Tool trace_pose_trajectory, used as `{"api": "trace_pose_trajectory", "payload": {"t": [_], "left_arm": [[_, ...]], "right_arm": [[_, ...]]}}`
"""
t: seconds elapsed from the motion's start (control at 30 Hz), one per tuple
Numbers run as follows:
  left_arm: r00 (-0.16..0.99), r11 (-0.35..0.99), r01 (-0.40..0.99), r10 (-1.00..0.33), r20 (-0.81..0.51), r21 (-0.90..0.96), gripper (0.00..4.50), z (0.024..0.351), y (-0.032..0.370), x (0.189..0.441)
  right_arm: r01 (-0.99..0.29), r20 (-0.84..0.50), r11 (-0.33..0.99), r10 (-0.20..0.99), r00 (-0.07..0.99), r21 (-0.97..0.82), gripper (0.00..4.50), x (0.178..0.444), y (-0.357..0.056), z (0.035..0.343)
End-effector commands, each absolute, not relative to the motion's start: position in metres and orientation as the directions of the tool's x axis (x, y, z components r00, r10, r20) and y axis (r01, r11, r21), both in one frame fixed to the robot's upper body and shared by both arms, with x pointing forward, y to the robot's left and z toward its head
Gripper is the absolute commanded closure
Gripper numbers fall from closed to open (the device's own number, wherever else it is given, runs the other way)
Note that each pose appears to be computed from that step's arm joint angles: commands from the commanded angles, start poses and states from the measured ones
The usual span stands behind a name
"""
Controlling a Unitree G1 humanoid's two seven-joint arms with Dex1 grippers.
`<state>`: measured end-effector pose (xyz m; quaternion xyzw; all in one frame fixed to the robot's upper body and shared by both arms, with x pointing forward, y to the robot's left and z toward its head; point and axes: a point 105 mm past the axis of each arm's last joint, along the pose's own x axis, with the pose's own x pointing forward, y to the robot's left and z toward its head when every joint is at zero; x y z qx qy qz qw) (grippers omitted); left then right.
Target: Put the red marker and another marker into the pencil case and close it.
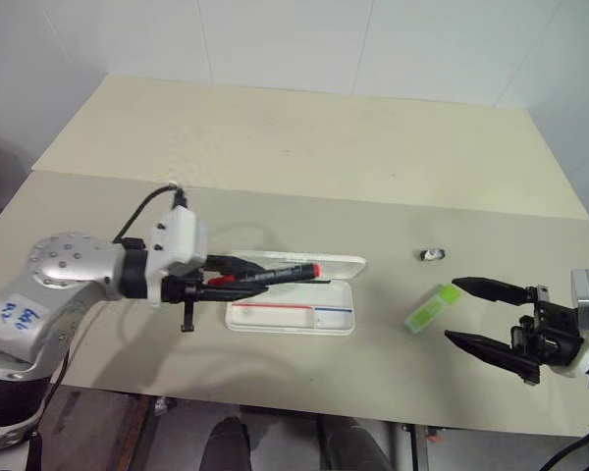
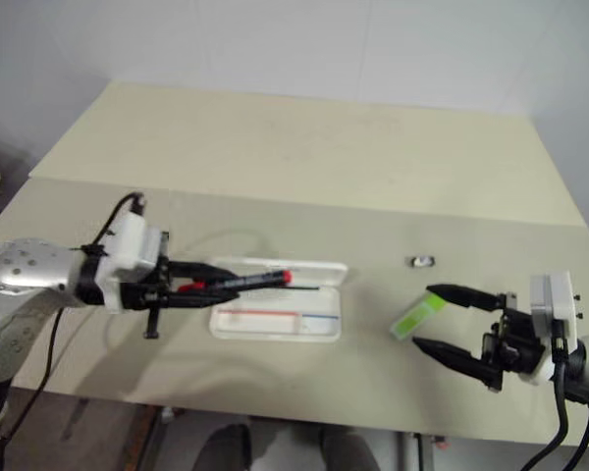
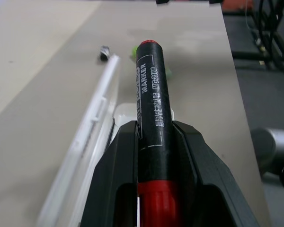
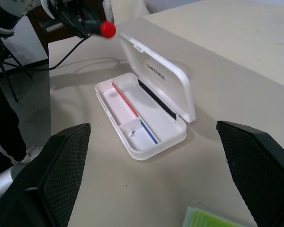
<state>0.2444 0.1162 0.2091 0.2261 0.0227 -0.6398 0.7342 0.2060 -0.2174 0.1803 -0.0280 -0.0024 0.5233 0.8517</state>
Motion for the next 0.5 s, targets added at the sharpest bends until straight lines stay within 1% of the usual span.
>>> {"api": "trace_pose_trajectory", "payload": {"t": [0.03, 0.17, 0.23, 0.37, 0.5], "left_arm": [[0.168, 0.025, 0.919, -0.929, -0.331, 0.394, 3.86, 0.209, 0.100, 0.246], [0.214, 0.027, 0.897, -0.899, -0.382, 0.440, 3.86, 0.192, 0.093, 0.258], [0.236, 0.036, 0.885, -0.894, -0.381, 0.465, 3.86, 0.188, 0.088, 0.262], [0.217, 0.028, 0.887, -0.907, -0.362, 0.461, 3.86, 0.179, 0.075, 0.257], [0.235, 0.036, 0.877, -0.902, -0.362, 0.479, 3.86, 0.170, 0.070, 0.260]], "right_arm": [[-0.883, 0.010, 0.461, 0.887, 0.462, -0.084, 0.00, 0.204, -0.216, 0.189], [-0.884, 0.028, 0.459, 0.888, 0.459, -0.083, 0.00, 0.203, -0.212, 0.190], [-0.884, 0.043, 0.460, 0.888, 0.458, -0.079, 0.00, 0.203, -0.210, 0.190], [-0.886, 0.071, 0.460, 0.887, 0.456, -0.058, 0.00, 0.200, -0.205, 0.184], [-0.892, 0.080, 0.451, 0.891, 0.448, -0.032, 0.00, 0.196, -0.200, 0.177]]}}
